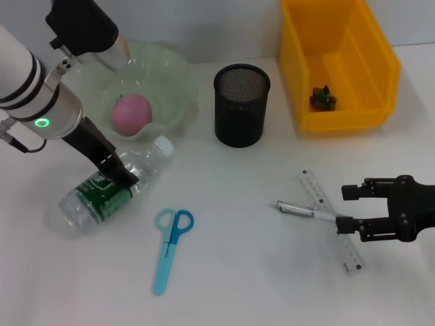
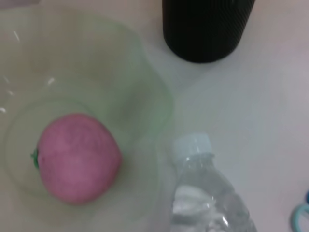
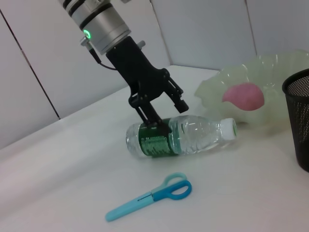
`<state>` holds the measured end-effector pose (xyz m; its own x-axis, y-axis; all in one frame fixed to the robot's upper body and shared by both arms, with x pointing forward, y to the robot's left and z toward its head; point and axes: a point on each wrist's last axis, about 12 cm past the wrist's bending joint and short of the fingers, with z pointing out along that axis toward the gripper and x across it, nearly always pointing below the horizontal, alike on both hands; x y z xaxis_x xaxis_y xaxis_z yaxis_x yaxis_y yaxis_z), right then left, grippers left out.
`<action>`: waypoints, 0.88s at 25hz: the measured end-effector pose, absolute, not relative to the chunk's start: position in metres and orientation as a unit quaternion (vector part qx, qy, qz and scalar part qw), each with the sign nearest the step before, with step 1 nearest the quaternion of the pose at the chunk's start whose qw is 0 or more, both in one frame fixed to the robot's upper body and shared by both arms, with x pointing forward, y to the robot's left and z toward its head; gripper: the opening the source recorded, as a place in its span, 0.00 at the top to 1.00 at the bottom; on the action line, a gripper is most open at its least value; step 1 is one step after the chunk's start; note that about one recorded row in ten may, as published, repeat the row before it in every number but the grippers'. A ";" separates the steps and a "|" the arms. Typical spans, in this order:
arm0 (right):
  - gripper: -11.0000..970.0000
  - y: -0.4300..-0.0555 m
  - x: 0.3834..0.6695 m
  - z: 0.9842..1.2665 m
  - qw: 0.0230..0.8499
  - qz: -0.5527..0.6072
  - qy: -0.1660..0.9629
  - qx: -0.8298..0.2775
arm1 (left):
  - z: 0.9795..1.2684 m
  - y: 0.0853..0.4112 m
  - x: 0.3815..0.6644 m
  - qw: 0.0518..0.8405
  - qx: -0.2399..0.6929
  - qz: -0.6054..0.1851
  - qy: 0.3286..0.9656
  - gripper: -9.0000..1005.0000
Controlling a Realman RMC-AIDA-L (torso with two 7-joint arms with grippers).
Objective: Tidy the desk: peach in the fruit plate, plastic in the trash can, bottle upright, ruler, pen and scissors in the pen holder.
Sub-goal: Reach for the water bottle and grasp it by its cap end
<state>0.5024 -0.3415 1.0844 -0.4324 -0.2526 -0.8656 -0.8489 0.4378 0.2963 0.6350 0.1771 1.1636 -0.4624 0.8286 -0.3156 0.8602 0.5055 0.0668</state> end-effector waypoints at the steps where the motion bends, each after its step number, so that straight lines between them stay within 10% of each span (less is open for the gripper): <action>1: 0.23 -0.341 0.503 1.084 0.388 0.385 0.754 -0.366 | 1.164 0.177 0.635 0.155 0.495 -0.051 0.854 0.29; 22: 0.24 -0.334 0.510 1.089 0.392 0.388 0.746 -0.373 | 1.155 0.161 0.635 0.168 0.496 -0.083 0.848 0.30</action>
<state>0.5103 -0.3341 1.0888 -0.4138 -0.2525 -0.8747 -0.8613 0.4199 0.2862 0.6347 0.1613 1.1551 -0.4511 0.8131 -0.3679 0.8690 0.4941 0.0262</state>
